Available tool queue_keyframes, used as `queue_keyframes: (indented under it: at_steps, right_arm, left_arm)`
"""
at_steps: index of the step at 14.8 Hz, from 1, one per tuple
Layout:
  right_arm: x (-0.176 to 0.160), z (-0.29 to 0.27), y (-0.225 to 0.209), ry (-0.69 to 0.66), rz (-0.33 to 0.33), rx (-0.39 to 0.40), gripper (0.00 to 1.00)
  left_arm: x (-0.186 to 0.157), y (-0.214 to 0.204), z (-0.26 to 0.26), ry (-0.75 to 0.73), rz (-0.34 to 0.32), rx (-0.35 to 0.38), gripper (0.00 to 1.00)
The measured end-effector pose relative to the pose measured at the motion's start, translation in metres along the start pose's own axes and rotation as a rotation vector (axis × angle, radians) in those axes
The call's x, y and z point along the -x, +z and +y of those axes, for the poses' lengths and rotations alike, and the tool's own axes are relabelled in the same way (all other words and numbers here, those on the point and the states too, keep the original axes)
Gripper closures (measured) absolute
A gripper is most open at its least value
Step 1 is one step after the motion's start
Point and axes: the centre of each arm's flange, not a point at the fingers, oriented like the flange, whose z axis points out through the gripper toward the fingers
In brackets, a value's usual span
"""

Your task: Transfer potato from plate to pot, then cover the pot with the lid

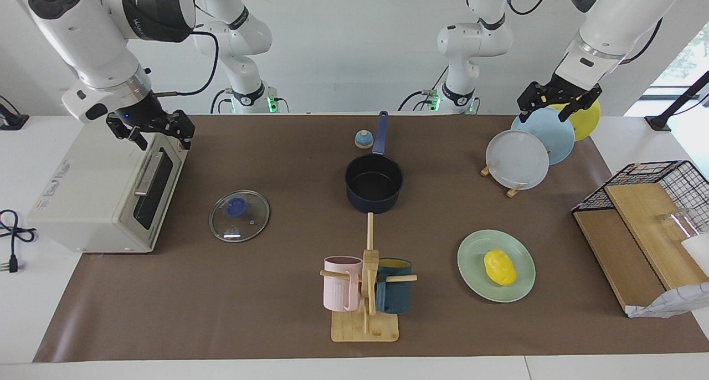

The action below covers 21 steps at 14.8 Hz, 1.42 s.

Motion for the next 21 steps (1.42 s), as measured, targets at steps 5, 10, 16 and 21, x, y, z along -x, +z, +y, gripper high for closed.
queue_keyframes:
  at_steps: [5,10,16,21]
  right_arm:
    - [0.0,0.0,0.0,-0.001,0.0,0.0,0.0]
    - [0.0,-0.001,0.0,-0.002,0.001,-0.001,0.0]
    - [-0.005,-0.025,0.007,-0.089,0.028,0.001,0.0]
    - [-0.016,-0.026,0.071,-0.108,0.039,-0.006,0.0]
  left_arm:
    - [0.0,0.0,0.0,0.0,0.001,0.0,0.0]
    - [0.0,0.0,0.0,0.0,0.002,0.0,0.0]
    - [-0.001,-0.001,0.002,0.004,0.013,0.0,0.0]
    - [-0.004,-0.002,0.004,0.007,0.033,0.001,0.0]
